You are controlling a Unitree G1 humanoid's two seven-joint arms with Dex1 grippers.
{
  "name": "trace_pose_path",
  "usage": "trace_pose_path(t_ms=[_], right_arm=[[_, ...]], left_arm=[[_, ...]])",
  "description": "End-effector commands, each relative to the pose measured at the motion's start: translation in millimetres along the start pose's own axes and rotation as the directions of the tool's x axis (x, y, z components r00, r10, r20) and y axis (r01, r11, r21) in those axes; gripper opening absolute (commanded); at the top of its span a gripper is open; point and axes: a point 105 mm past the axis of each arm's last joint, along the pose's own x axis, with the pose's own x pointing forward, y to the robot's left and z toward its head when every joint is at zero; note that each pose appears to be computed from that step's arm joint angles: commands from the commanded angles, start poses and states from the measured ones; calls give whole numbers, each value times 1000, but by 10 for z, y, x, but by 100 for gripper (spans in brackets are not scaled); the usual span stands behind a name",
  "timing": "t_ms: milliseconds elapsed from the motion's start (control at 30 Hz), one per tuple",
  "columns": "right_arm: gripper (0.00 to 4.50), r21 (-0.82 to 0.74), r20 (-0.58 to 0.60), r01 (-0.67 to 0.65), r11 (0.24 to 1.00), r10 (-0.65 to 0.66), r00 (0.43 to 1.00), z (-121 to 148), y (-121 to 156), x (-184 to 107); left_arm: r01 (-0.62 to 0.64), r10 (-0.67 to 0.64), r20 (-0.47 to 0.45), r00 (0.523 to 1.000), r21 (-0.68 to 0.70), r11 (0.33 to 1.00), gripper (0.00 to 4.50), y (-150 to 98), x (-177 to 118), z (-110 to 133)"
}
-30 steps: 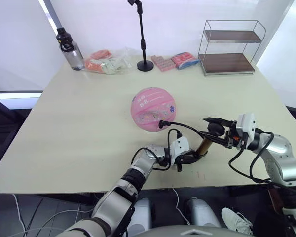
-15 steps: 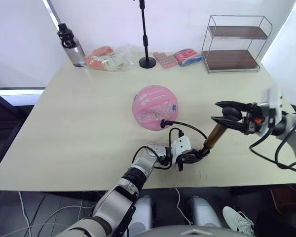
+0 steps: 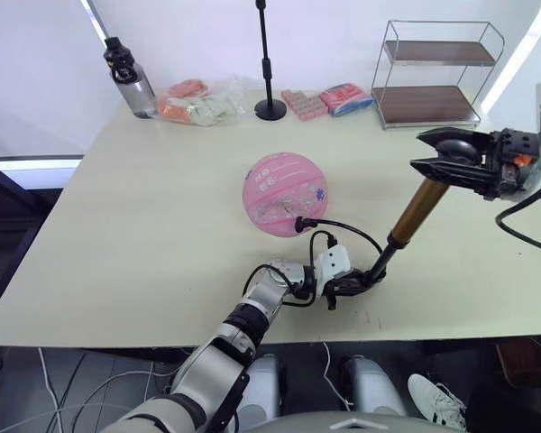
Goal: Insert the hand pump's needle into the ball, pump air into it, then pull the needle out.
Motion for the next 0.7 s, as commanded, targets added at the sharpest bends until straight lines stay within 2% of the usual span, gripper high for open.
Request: trace_pose_path(t_ms=[33, 233, 333, 500, 700], right_arm=[[176, -159, 96, 2, 987, 13, 995, 424, 69, -83], [176, -107, -27, -29, 994, 26, 999, -232, 141, 32], [176, -71, -52, -36, 997, 32, 998, -523, 213, 70], [176, -51, -53, -13, 999, 11, 999, -855, 254, 152], [176, 16, -100, 2, 1000, 0, 995, -1465, 407, 252]], left_arm=[[-16, -20, -222, 975, -158, 987, 93, -203, -178, -706], [-19, -17, -222, 975, -158, 987, 93, -201, -172, -704], [-23, -12, -223, 975, -157, 987, 93, -194, -178, -706], [-29, -7, -223, 975, -158, 987, 93, -190, -189, -710], [-33, -4, -225, 974, -159, 987, 93, -188, -202, -714]])
